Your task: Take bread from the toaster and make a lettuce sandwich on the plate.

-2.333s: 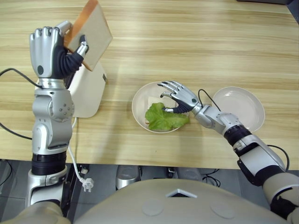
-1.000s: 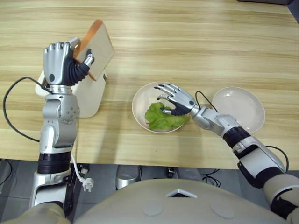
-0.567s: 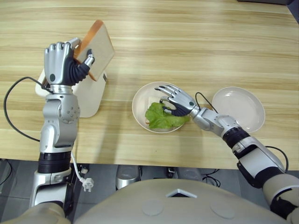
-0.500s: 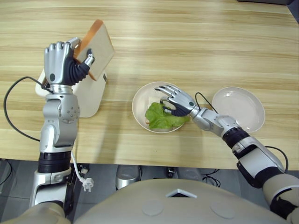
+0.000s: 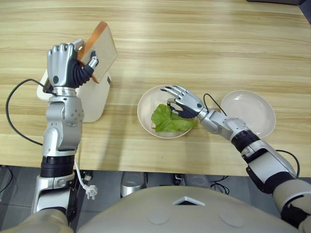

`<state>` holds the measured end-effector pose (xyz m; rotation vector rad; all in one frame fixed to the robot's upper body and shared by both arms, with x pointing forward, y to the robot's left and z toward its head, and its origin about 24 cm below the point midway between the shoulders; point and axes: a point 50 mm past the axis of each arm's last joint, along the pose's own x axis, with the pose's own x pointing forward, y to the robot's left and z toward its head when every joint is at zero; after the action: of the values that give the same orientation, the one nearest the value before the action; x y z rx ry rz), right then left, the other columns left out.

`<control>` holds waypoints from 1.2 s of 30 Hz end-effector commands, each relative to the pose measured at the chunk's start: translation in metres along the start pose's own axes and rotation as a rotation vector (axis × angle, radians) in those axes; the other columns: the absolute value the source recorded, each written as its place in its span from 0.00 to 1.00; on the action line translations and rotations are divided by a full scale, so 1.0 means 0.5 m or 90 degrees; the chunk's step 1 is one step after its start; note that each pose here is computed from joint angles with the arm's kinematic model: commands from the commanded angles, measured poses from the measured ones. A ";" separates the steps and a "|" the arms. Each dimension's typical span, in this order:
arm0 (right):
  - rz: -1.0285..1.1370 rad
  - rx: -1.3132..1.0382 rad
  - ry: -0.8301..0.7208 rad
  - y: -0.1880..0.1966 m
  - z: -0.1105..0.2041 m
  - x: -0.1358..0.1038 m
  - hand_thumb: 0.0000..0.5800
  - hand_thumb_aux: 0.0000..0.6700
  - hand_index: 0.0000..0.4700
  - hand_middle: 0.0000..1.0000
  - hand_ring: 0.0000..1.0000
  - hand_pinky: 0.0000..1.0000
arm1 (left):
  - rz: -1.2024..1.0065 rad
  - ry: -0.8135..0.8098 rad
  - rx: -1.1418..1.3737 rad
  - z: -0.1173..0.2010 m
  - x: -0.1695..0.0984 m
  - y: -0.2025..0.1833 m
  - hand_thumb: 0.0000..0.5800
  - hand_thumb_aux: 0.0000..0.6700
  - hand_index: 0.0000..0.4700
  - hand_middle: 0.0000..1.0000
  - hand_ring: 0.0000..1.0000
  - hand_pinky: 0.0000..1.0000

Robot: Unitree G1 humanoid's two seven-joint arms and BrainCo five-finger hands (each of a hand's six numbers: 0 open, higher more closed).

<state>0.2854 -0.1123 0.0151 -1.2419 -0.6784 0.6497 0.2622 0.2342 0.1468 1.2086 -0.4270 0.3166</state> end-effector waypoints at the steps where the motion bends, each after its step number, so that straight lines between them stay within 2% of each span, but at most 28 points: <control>1: -0.006 -0.010 0.005 -0.010 -0.010 0.003 1.00 1.00 0.98 0.00 0.00 0.00 | -0.007 0.000 0.009 -0.001 0.001 -0.005 0.99 0.89 0.87 1.00 1.00 1.00; 14: -0.013 -0.036 0.022 -0.025 -0.033 0.033 1.00 1.00 0.98 0.00 0.00 0.00 | -0.014 -0.005 -0.001 0.005 -0.004 -0.016 0.99 0.92 0.90 1.00 1.00 1.00; 36: -0.008 -0.003 -0.042 -0.006 0.013 0.044 1.00 1.00 0.98 0.00 0.00 0.00 | -0.023 0.004 -0.004 0.000 -0.004 -0.031 0.99 0.93 0.91 1.00 1.00 1.00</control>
<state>0.2981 -0.0926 0.0240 -1.2234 -0.7451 0.6582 0.2654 0.2300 0.1372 1.2014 -0.4142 0.2972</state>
